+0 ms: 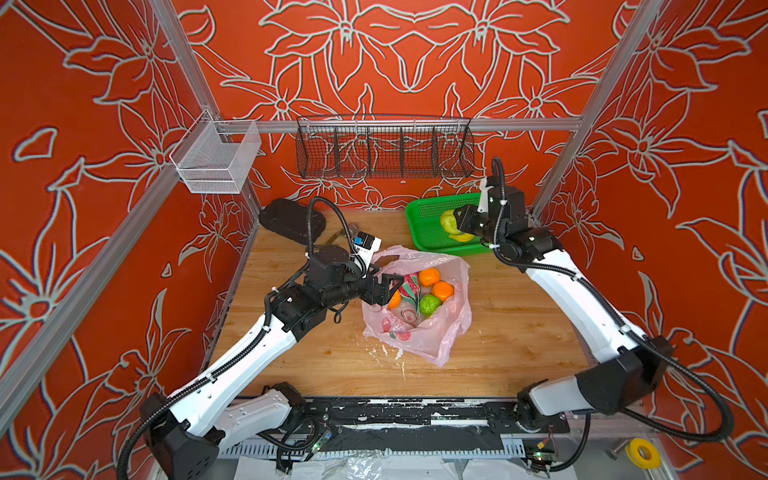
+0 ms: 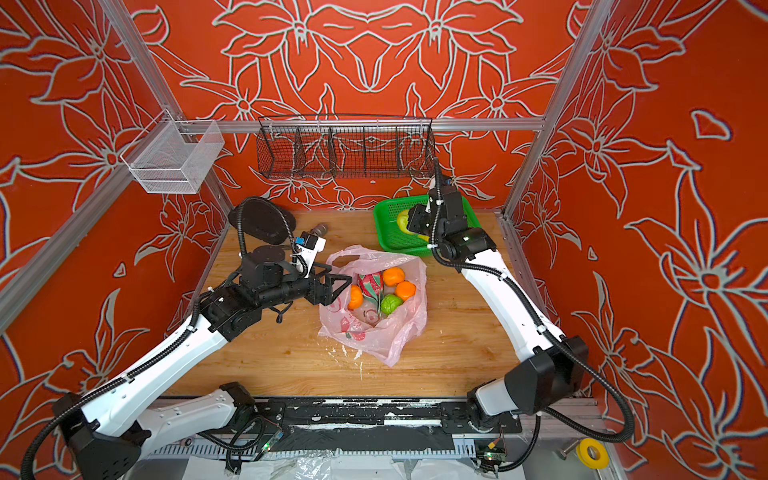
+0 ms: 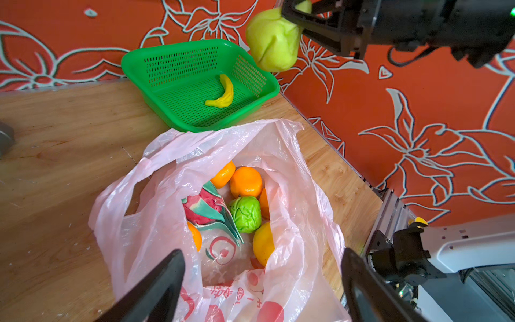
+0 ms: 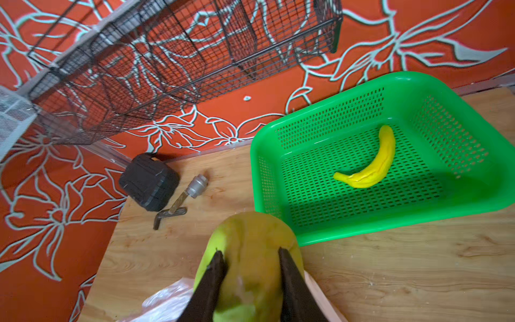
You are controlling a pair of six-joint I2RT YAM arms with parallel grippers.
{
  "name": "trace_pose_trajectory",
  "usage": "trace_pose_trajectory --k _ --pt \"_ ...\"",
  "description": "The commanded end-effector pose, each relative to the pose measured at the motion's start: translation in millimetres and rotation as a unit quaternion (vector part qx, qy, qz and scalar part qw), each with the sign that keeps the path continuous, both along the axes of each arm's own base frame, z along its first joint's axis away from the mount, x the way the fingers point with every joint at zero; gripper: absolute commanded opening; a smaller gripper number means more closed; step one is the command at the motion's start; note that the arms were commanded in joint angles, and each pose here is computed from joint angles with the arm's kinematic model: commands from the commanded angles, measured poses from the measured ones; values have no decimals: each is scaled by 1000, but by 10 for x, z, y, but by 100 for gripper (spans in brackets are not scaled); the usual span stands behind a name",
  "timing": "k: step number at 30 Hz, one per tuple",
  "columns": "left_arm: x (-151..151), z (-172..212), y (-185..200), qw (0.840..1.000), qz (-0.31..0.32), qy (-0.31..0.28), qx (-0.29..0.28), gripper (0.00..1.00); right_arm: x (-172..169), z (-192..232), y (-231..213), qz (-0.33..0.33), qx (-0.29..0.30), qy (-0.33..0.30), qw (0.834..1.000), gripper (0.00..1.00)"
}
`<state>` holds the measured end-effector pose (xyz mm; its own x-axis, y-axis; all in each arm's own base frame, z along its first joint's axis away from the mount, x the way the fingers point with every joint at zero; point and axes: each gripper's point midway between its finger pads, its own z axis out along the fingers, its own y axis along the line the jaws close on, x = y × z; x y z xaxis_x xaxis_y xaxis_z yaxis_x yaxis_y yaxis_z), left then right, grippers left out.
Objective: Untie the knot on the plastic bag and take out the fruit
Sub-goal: 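Lift the pear out and lower it into the green basket with the right gripper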
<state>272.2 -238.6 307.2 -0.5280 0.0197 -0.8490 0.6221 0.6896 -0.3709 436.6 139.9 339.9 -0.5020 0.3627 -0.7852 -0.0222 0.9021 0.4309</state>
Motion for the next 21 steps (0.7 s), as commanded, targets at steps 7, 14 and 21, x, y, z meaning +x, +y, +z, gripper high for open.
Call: trace_pose_trajectory --k 7,14,21 --pt "-24 334 -141 998 -38 -43 -20 99 727 -473 -852 -85 -10 57 995 20" --pt "30 352 -193 998 -44 -43 -10 99 1230 -980 -1348 -123 -5 117 985 20" --pt "94 251 -195 999 -34 -31 4 99 1542 -1586 -1653 -141 -29 188 972 20"
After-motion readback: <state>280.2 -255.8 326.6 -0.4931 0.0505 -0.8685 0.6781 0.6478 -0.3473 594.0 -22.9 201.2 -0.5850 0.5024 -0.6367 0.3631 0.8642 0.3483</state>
